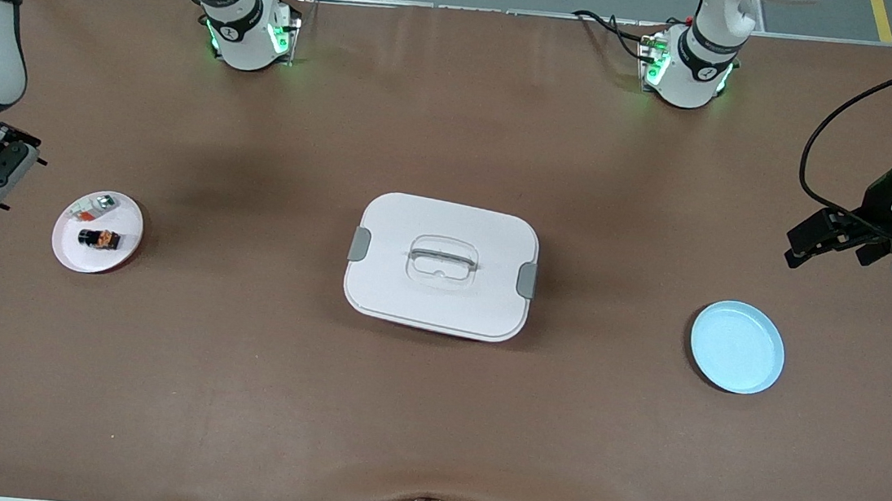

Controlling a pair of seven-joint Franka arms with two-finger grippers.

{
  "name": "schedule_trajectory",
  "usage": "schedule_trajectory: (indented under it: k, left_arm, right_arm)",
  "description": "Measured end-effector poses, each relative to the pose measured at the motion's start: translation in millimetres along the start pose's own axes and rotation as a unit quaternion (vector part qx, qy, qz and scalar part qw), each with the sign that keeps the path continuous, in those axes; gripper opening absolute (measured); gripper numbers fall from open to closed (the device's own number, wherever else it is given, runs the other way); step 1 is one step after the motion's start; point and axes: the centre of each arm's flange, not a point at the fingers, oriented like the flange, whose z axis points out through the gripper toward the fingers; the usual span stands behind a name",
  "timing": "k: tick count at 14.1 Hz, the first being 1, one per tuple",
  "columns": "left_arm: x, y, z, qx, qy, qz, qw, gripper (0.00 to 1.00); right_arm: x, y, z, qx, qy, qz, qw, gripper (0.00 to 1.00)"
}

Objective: Transfer orange switch to right arm and place

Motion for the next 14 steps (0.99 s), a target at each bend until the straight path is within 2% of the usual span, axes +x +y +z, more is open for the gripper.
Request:
schedule_trajectory:
  k: [5,10,14]
  left_arm:
    - [-0.6,-7.1,-3.7,-0.002,0.007,0.016,1.0,1.0]
    - [-12.7,-8.8,-17.4,-0.009,0.016,0.015,1.0,1.0]
    - [-16.0,-25.2,-18.5,-0.009,0.018,0.018,1.0,1.0]
  right_arm:
    - [-4.4,-13.3,-19.4,0.01,0.001,0.064,0.998,1.0]
    - [25.5,-31.0,-40.9,0.009,-0.004,0.13,0.991,1.0]
    - [30.3,-36.3,-48.5,0.007,-0.001,0.169,0.986,1.0]
